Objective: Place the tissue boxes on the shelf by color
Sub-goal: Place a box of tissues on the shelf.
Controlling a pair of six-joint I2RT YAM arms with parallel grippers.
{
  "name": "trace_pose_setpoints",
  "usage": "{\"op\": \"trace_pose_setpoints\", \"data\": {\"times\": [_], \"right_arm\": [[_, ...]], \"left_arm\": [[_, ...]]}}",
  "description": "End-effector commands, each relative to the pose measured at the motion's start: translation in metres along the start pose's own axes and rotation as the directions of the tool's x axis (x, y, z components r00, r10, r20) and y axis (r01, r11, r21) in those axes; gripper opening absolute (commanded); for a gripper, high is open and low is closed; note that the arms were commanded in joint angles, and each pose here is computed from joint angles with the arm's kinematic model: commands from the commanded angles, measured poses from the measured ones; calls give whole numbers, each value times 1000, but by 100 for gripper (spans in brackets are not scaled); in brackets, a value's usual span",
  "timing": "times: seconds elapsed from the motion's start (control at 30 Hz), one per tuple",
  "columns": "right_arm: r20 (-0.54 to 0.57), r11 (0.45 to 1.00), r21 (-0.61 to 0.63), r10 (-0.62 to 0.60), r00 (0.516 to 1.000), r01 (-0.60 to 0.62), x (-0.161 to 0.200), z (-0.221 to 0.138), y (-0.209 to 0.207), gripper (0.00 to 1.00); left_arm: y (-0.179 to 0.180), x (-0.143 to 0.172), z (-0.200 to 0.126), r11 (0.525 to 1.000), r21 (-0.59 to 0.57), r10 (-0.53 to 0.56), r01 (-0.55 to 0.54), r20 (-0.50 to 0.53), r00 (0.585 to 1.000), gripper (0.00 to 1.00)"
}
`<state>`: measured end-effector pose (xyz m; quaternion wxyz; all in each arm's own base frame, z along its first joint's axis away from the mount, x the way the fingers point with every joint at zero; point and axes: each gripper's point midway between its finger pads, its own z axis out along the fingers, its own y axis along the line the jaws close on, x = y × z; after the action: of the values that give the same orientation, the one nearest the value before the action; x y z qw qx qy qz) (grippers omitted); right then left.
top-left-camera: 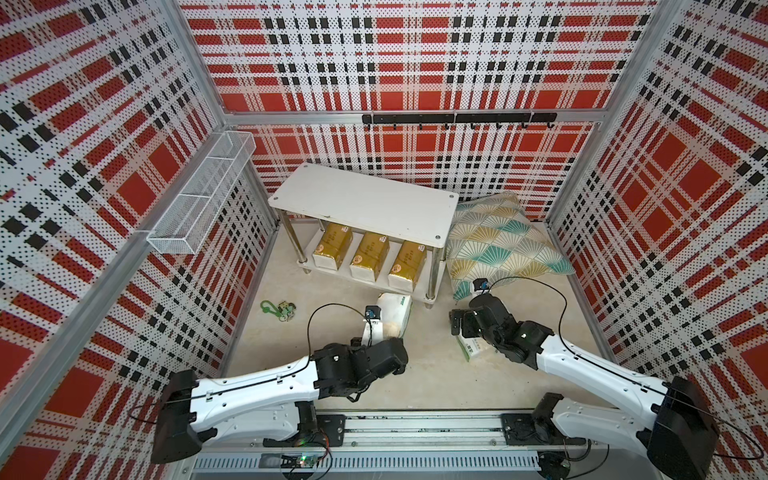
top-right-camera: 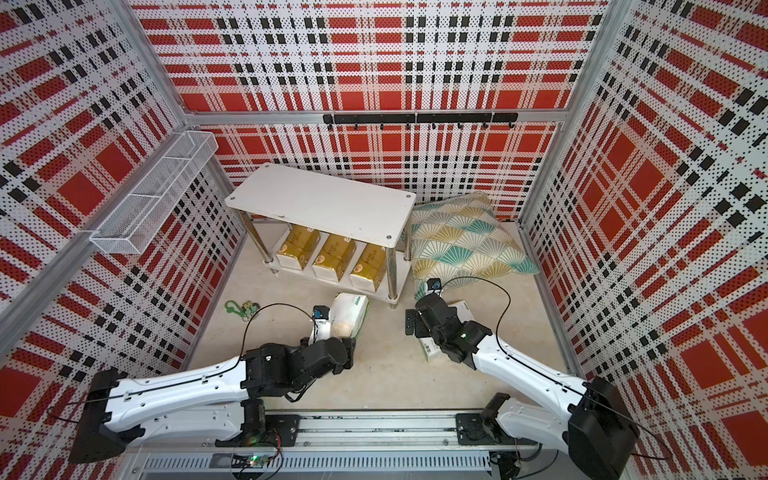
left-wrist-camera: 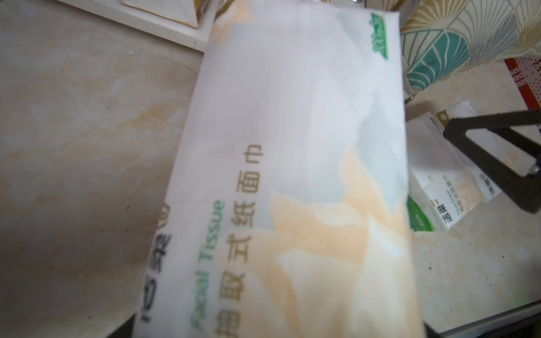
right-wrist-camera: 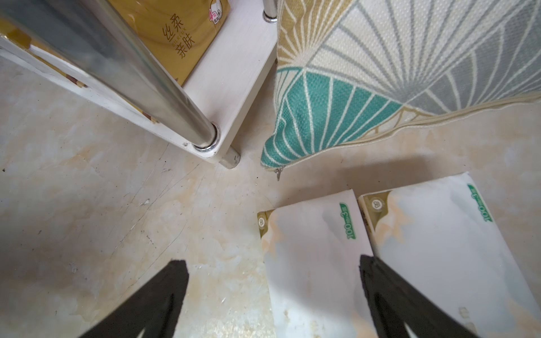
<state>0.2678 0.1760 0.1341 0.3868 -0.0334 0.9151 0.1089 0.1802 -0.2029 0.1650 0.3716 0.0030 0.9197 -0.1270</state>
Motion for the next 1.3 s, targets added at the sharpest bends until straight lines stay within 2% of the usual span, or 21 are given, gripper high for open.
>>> {"op": "trace_pose_setpoints", "data": {"times": [0.0, 0.77, 1.03, 1.27], "right_arm": [[12, 1000, -7, -8, 1000, 8, -7, 0, 3, 100], [0, 998, -51, -32, 999, 32, -11, 10, 18, 100], [1, 998, -60, -32, 999, 32, -12, 9, 20, 100], [-3, 996, -78, -32, 999, 32, -11, 11, 24, 100]], "left_arm": [[13, -31, -21, 999, -32, 10, -8, 58, 998, 83], [96, -144, -103, 959, -271, -11, 87, 269, 963, 81], [113, -194, -117, 942, -323, 25, 88, 330, 944, 82], [121, -239, -118, 949, -310, 66, 51, 356, 932, 81]]}}
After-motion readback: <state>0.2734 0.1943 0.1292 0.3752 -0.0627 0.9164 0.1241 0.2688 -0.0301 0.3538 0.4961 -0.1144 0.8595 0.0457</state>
